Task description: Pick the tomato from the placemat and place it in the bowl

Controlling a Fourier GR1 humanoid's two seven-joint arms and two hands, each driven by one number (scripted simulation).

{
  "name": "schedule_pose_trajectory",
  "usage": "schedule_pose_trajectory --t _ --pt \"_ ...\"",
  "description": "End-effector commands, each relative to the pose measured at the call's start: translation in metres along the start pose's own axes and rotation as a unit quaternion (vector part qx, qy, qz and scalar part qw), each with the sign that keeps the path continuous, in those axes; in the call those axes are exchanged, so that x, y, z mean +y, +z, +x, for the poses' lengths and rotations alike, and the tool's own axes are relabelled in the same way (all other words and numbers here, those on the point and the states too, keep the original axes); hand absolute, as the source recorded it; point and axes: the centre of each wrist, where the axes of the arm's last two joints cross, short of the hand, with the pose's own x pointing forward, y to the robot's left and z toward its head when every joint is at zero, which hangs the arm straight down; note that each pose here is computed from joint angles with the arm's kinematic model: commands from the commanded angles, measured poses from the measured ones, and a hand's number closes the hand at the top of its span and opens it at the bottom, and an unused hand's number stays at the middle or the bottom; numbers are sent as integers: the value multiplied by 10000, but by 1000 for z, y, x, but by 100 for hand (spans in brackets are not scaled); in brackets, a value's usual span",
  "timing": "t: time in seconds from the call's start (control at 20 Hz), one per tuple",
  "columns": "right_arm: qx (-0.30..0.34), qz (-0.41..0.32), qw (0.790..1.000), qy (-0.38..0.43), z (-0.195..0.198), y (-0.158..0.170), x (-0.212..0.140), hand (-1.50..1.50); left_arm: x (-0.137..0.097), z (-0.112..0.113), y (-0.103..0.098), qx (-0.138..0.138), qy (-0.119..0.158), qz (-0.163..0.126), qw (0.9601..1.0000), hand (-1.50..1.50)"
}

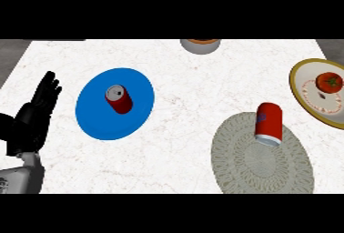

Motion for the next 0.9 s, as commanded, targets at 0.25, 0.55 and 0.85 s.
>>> schedule_pose_trajectory --t 0.25,0.55,0.85 --pt "-237 -552 9739 -2187 -59 -11 -59 -150 9 -9 2 50 -55 229 9997 0" --pt "-55 -402 9746 -2201 -132 1 -117 -150 20 -6 0 137 -62 250 9996 0" --pt "-180 139 9644 -2634 -171 23 -145 -150 6 -9 8 45 -117 207 9997 0"
